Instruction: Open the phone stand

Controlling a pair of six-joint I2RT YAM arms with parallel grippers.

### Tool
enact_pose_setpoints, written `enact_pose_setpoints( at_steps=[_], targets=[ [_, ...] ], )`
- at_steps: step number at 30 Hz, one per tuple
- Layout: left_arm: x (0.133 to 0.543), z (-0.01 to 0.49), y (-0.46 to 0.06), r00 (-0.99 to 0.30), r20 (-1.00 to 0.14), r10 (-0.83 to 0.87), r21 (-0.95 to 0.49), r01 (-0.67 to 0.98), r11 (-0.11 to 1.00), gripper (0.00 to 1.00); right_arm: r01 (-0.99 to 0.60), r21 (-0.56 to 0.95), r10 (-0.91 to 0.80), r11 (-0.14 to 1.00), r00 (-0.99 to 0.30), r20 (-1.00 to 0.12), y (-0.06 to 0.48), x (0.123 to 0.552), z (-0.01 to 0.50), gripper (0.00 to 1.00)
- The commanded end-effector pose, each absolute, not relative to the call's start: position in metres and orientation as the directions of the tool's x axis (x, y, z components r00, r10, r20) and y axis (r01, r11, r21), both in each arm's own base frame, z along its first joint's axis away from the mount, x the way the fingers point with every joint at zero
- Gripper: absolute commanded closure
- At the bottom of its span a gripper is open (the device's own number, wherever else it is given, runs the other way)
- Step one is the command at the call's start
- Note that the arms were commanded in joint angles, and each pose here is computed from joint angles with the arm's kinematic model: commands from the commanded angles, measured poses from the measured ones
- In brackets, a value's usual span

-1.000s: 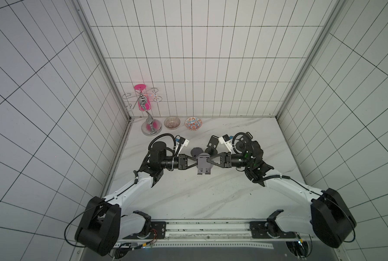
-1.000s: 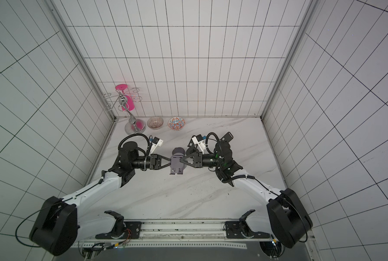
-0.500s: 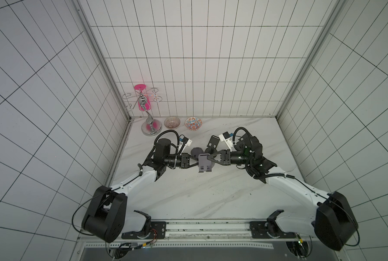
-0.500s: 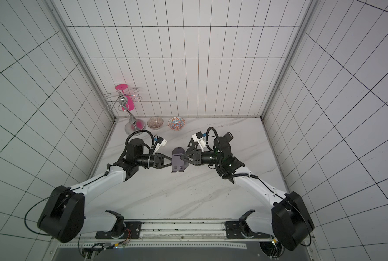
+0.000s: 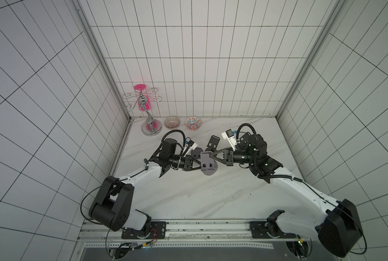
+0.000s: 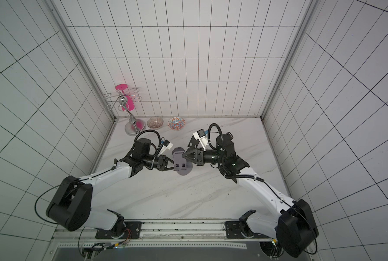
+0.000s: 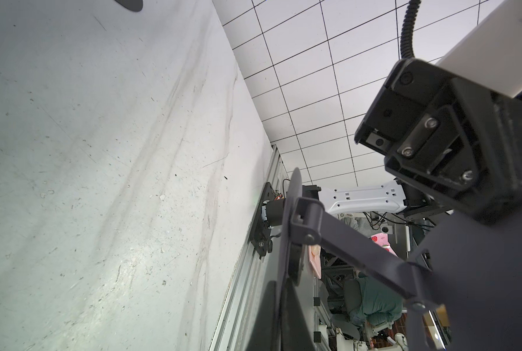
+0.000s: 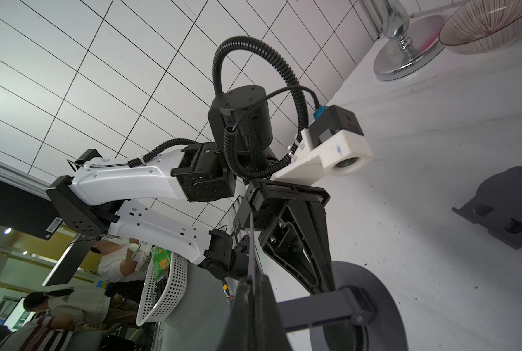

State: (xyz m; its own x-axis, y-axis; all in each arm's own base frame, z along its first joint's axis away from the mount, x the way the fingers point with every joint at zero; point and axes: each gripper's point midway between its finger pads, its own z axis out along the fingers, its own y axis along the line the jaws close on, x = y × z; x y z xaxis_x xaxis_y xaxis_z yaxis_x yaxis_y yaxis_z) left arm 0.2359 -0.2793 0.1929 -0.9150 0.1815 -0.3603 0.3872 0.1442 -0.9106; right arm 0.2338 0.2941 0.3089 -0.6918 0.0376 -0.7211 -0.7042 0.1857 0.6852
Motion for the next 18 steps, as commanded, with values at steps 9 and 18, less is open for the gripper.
enact_pose_setpoints(
  at_steps=[9, 18],
  targets=[
    [0.223, 0.115, -0.272, -0.984, -0.061, 0.168, -0.911, 0.123, 0.394, 1.00, -0.992, 0.101, 0.324, 0.081, -0.070, -0.943, 0.260, 0.188, 0.469, 1.00],
    [0.231, 0.112, -0.282, -0.981, -0.042, 0.191, -0.913, 0.116, 0.392, 1.00, -0.976, 0.084, 0.290, 0.199, -0.023, -0.957, 0.245, 0.187, 0.444, 1.00]
  ],
)
